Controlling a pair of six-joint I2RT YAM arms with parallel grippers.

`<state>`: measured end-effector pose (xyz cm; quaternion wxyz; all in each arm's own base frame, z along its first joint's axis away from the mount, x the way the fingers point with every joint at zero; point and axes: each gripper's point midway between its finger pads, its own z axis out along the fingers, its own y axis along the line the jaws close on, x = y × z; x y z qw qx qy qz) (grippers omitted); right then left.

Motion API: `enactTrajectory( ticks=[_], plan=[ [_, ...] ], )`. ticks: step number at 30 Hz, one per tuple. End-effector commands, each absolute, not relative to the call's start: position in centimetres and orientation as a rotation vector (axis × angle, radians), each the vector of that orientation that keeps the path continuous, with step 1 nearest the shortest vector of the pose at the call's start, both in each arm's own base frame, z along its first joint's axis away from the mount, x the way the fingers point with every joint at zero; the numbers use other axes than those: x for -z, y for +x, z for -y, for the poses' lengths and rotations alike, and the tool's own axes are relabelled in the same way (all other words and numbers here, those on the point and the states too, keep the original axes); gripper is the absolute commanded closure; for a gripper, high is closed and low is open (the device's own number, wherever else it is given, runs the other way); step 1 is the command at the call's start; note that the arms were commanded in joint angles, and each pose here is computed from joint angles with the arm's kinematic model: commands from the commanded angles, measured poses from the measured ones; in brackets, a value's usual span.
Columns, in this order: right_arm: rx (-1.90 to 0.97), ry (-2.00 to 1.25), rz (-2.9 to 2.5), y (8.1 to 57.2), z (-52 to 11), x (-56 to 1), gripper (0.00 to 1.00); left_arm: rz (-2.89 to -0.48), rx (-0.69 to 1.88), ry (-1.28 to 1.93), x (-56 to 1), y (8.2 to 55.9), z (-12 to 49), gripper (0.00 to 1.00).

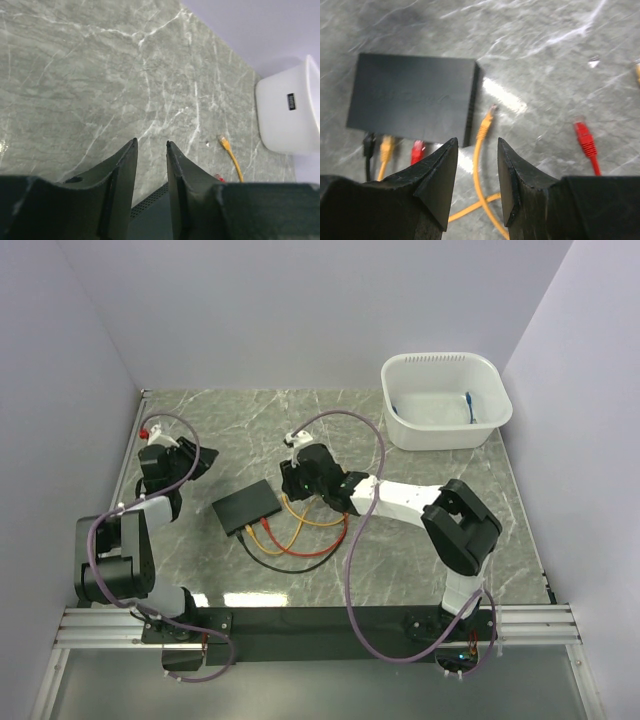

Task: Insert the plug into the switch port

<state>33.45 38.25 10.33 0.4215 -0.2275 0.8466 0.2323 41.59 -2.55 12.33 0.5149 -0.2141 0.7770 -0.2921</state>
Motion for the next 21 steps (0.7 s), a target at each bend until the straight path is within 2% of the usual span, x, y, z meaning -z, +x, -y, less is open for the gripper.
enactTrajectory(
  ticks=[1, 10, 11, 12, 14, 15, 16, 17, 21],
  plan=[
    [-0.744, -0.590, -2.006, 32.0, -39.3, -15.2, 0.55, -1.682, 0.752, -0.388, -17.5, 41.8, 3.0, 0.64],
    [-0.739, -0.584, -1.924, 30.5, -37.3, -18.1, 0.55, -1.425, 0.674, -0.325, -22.8, 38.3, 2.4, 0.56],
    [-0.724, -0.579, -1.910, 30.7, -37.1, -18.6, 0.55, -1.424, 0.640, -0.393, -22.3, 38.3, 1.4, 0.32],
    [-0.721, -0.588, -1.905, 30.4, -37.1, -18.8, 0.55, -1.433, 0.617, -0.437, -22.4, 38.6, 0.8, 0.02],
    [-0.734, -0.604, -1.889, 30.0, -37.1, -19.1, 0.50, -1.524, 0.580, -0.488, -20.5, 39.0, 0.3, 0.01],
    [-0.748, -0.600, -1.871, 30.1, -37.2, -19.4, 0.43, -1.534, 0.587, -0.470, -20.8, 39.3, 0.4, 0.01],
    [-0.766, -0.606, -1.857, 29.8, -37.3, -19.7, 0.21, -1.552, 0.595, -0.465, -20.3, 39.5, 0.6, 0.01],
    [-0.775, -0.613, -1.853, 29.6, -37.2, -19.5, 0.11, -1.561, 0.614, -0.442, -20.1, 39.5, 1.0, 0.01],
    [-0.701, -0.565, -1.909, 30.7, -36.9, -18.7, 0.09, -1.568, 0.642, -0.405, -19.9, 39.5, 1.7, 0.01]
  ],
)
